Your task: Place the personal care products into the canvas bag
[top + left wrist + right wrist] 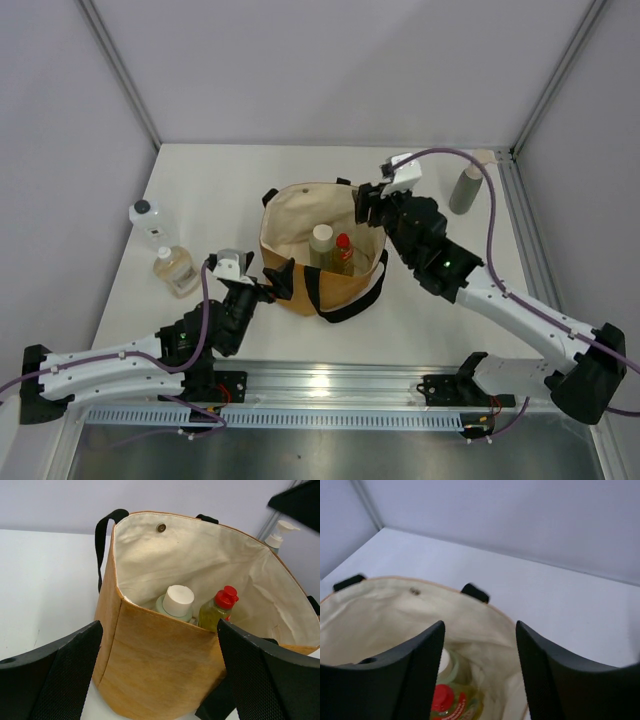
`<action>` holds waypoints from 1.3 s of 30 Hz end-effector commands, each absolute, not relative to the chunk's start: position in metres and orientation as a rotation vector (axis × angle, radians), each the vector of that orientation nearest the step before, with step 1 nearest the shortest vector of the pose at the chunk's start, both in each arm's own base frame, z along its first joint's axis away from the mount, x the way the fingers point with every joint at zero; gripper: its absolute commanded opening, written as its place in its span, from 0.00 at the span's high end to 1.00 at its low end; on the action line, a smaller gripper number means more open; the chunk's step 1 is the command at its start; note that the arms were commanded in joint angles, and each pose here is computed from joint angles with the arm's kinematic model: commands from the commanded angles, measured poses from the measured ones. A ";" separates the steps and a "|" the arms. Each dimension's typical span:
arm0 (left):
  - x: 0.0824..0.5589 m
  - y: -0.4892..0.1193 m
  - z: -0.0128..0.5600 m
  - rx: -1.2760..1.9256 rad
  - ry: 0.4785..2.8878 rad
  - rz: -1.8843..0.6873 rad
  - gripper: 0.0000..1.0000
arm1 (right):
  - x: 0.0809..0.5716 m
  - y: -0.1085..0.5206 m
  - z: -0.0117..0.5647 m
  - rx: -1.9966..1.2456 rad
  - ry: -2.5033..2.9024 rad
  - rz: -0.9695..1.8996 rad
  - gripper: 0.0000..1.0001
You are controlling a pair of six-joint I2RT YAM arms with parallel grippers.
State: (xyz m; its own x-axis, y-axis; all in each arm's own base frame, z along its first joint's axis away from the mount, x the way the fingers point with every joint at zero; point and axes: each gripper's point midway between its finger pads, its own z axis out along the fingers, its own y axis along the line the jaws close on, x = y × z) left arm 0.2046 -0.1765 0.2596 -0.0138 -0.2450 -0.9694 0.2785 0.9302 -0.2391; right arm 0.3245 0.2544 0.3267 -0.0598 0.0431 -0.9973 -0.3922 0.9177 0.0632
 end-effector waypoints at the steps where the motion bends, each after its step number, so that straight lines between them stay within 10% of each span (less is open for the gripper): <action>1: 0.205 -0.176 0.270 -0.013 1.511 -0.451 0.01 | 0.334 0.191 0.400 -0.074 1.489 0.267 0.33; 12: 0.200 -0.173 0.276 -0.031 1.501 -0.525 0.01 | 0.375 0.020 0.373 0.397 1.496 0.020 0.01; 39: 0.165 -0.231 0.274 0.128 1.667 -0.850 0.01 | 0.497 -0.040 0.200 0.295 1.717 -0.215 0.00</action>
